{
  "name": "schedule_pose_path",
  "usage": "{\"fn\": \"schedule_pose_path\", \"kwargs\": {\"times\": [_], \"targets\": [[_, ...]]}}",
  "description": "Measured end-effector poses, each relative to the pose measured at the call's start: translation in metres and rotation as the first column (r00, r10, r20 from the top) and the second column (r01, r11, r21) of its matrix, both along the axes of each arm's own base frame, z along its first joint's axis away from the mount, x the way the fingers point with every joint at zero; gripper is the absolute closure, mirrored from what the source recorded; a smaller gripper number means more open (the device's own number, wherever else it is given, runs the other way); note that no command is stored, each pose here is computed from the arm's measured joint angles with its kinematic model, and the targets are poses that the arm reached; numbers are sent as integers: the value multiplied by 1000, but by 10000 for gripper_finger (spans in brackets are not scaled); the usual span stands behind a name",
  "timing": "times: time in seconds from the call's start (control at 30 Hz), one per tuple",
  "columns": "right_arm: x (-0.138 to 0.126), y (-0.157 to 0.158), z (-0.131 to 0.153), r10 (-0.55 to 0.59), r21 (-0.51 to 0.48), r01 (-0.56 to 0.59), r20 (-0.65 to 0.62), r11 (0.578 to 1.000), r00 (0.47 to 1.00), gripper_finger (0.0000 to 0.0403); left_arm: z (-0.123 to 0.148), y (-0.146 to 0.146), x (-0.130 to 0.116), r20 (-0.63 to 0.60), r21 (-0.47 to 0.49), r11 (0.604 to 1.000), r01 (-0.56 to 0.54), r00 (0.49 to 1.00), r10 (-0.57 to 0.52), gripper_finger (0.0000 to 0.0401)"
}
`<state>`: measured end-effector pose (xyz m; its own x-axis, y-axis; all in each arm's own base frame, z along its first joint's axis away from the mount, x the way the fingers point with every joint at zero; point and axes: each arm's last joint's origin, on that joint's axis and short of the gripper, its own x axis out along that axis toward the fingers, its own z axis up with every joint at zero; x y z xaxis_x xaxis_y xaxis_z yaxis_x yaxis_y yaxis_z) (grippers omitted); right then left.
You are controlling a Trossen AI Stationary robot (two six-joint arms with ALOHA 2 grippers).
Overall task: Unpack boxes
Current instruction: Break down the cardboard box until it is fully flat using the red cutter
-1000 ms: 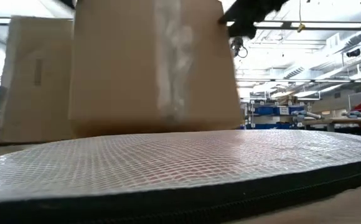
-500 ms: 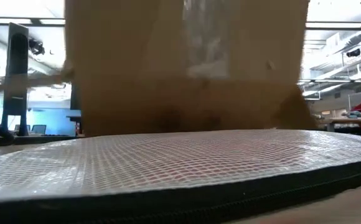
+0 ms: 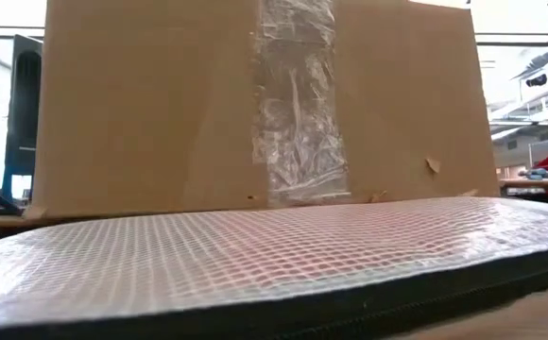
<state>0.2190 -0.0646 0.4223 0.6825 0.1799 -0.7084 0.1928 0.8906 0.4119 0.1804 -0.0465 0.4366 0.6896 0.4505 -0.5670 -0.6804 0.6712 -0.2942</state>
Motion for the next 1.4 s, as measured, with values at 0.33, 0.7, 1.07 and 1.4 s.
{"fn": "schedule_pose_path", "kwargs": {"times": [0.33,0.7,1.07,1.4], "targets": [[-46,81,-18,-110,-61,98,-236,993,966,122,-30,-15,40,-47,82,971,227,974,-223,232],[-56,137,-97,-396,-21,465,-557,885,730,133,-51,-17,43,-126,77,965,251,962,-241,232],[-81,168,-164,-575,-115,714,-686,691,446,129,-52,-18,44,-130,55,960,273,956,-265,232],[-84,193,-236,-581,-43,817,-724,575,372,130,-52,-19,44,-132,24,954,300,946,-295,232]]}}
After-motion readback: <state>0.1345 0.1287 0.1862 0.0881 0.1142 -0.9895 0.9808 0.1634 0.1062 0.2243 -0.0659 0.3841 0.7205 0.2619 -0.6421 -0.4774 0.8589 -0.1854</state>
